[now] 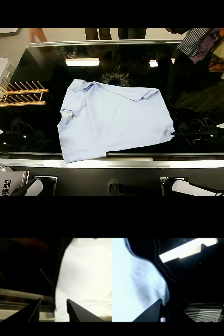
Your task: Fold the clothes and pants, and hang the long-sleeved shirts on hangers.
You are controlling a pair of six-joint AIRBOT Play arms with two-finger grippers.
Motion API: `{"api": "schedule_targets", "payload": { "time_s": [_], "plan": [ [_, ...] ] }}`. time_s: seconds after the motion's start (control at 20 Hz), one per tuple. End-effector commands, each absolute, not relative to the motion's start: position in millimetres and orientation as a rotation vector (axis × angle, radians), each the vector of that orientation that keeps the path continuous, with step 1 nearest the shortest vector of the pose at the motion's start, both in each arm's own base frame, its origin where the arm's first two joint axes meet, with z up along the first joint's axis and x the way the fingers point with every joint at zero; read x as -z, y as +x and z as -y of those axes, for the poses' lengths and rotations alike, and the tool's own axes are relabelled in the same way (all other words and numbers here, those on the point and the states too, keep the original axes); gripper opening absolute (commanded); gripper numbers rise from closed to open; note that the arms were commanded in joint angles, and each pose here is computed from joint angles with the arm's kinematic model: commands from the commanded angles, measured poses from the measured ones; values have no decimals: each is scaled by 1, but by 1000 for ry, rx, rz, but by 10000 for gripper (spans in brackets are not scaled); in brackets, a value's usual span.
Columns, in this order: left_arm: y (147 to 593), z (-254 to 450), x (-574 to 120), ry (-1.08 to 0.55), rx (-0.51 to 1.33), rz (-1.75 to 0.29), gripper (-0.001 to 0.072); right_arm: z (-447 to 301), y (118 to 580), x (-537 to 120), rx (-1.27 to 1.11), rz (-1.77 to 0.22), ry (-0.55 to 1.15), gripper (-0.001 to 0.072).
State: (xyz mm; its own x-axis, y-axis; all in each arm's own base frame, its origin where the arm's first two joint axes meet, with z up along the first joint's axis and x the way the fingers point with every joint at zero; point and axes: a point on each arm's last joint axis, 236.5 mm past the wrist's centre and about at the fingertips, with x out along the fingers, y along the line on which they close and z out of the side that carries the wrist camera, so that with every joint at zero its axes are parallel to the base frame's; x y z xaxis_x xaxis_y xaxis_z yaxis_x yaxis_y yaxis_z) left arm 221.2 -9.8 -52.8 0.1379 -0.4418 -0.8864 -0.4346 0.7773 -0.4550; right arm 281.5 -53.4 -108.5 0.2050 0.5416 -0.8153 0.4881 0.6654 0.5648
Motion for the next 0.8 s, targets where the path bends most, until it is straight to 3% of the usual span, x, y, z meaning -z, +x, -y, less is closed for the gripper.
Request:
{"api": "schedule_targets", "payload": {
  "time_s": [0.0,0.75],
  "plan": [
    [206,42,65,-843,97,-1507,381,45,282,102,-82,-1426,957,40],
    [185,80,90,-834,168,-1642,382,43,282,97,-93,-1424,964,40]
  ]
}}
